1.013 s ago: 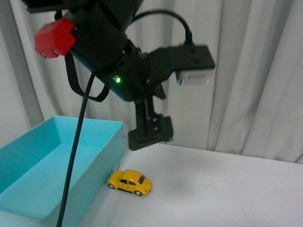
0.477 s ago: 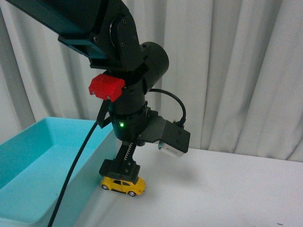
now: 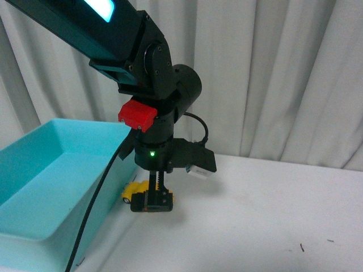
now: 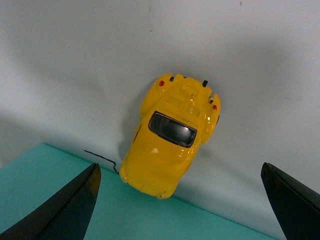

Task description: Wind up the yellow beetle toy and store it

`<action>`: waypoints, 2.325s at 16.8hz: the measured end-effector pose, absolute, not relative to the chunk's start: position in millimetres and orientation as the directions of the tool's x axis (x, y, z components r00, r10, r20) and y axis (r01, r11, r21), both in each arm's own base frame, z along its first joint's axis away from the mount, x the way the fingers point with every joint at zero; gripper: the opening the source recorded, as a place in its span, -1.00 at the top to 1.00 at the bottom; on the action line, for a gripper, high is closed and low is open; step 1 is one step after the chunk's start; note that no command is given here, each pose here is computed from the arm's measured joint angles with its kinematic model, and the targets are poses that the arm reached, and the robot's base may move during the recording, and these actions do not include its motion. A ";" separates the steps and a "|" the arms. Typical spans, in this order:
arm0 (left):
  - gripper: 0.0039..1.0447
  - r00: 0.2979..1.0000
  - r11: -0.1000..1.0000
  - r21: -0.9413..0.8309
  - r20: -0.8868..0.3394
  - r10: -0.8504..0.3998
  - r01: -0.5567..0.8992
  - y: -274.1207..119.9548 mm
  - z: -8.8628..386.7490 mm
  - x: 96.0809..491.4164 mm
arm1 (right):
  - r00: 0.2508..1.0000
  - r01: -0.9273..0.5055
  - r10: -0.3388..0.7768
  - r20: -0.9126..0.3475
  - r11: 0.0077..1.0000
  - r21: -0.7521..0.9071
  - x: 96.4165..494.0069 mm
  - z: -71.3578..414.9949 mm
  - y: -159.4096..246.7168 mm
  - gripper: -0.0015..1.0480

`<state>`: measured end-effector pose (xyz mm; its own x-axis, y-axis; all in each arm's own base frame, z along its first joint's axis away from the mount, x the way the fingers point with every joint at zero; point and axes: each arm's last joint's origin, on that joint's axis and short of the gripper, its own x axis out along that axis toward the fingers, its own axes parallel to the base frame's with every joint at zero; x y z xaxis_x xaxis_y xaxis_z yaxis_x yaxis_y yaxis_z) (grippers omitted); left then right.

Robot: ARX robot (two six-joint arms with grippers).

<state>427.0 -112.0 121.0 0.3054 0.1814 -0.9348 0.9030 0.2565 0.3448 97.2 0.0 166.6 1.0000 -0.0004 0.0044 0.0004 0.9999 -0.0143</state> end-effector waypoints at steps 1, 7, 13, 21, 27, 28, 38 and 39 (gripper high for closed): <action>-0.88 0.302 0.281 0.345 -0.935 0.185 0.895 -111.1 117.0 429.2 | 1.000 0.000 0.000 0.004 1.000 -0.015 97.2 166.6 0.0 -0.87; -0.88 0.312 0.372 0.370 -0.927 0.208 0.851 -102.3 97.6 439.2 | 1.000 0.000 0.000 0.004 1.000 -0.015 97.2 166.6 0.0 -0.87; -0.15 0.308 0.368 0.365 -0.929 0.205 0.855 -95.8 88.9 442.5 | 1.000 0.000 0.000 0.004 1.000 -0.014 97.2 166.6 0.0 -0.87; 0.24 0.272 0.028 0.271 -0.961 -0.040 0.962 -119.0 110.6 425.7 | 1.000 0.000 0.000 0.004 1.000 -0.015 97.2 166.6 0.0 -0.87; 0.24 0.440 0.211 0.411 -0.612 -0.658 0.887 -103.6 277.5 401.6 | 1.000 0.000 0.000 0.004 1.000 -0.014 97.2 166.6 0.0 -0.87; 0.24 0.506 0.302 0.427 -0.531 -0.679 0.852 -78.8 299.0 402.5 | 1.000 0.000 0.000 0.005 1.000 -0.015 97.2 166.7 0.0 -0.87; 0.25 0.643 0.975 0.038 -0.758 -0.114 0.218 87.6 215.1 385.1 | 1.000 0.000 0.000 0.005 1.000 -0.014 97.2 166.7 0.0 -0.87; 0.25 0.625 0.983 0.042 -0.776 -0.082 0.181 91.2 204.0 382.7 | 1.000 0.000 0.000 0.004 1.000 -0.015 97.2 166.6 0.0 -0.87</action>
<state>382.7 91.2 204.0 0.6251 -0.0817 -0.7763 0.1812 0.9825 0.0425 97.2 0.0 166.6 1.0000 -0.0004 0.0044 0.0004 0.9999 -0.0147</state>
